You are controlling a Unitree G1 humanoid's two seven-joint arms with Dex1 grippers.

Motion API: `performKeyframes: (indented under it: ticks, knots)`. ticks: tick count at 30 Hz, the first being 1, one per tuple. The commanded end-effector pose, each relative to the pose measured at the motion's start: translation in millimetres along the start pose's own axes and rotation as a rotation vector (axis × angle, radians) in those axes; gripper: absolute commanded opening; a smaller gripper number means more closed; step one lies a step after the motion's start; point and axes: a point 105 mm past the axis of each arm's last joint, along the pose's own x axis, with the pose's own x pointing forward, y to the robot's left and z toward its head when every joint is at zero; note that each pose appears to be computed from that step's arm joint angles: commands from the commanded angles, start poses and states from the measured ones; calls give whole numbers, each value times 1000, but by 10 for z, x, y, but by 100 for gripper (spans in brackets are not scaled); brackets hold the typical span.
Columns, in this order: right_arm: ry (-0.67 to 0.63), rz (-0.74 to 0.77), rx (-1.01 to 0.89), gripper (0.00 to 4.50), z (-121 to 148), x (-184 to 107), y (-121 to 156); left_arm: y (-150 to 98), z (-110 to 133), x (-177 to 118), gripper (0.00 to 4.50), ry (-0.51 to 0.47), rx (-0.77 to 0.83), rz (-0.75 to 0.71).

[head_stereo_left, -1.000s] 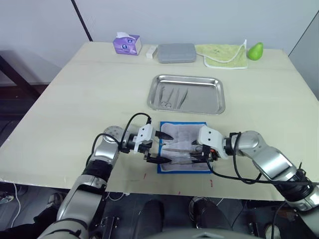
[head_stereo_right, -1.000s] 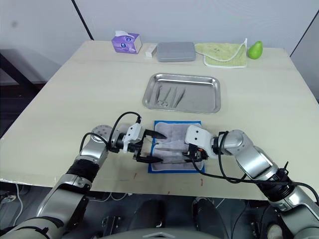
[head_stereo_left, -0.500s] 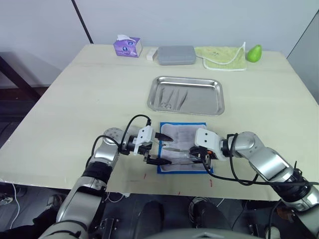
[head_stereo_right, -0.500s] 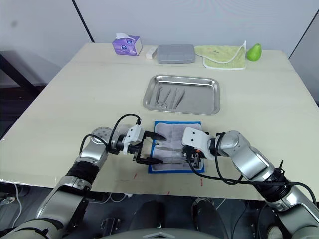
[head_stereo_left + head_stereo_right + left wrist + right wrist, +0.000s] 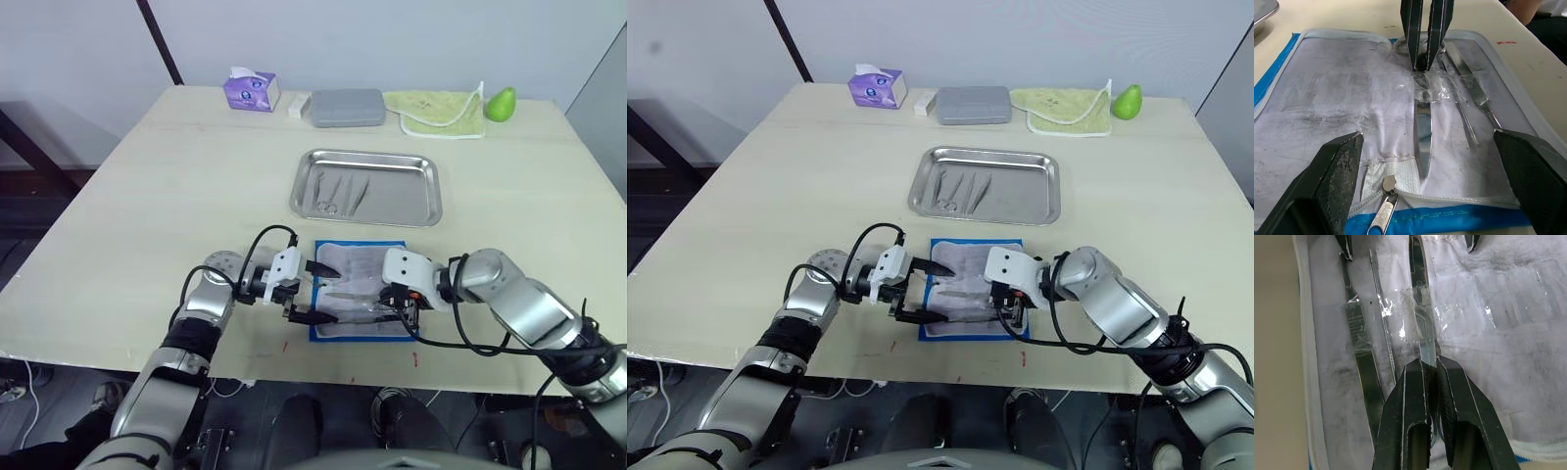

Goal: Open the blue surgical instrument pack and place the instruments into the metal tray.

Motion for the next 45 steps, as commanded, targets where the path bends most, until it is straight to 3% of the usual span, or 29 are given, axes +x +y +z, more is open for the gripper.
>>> performKeyframes:
  ticks: [1,14,27,34,40,45]
  knots:
    - [-1,6,-64,2,178,-101,2,-92,-144,61,450,46,-61,-27]
    - [40,1,-105,2,291,-200,-40,-118,-149,80,450,60,-71,-27]
    - [119,-35,-122,2,108,-520,-161,-119,-172,73,450,70,-80,-22]
    - [131,-61,-62,2,-87,-899,-244,-105,-170,80,450,62,-82,-5]
    - [-38,-87,-5,2,29,-1145,-301,-101,-170,95,450,55,-80,8]
    - [-252,-251,121,2,314,-1171,-616,-91,-163,98,450,48,-78,18]
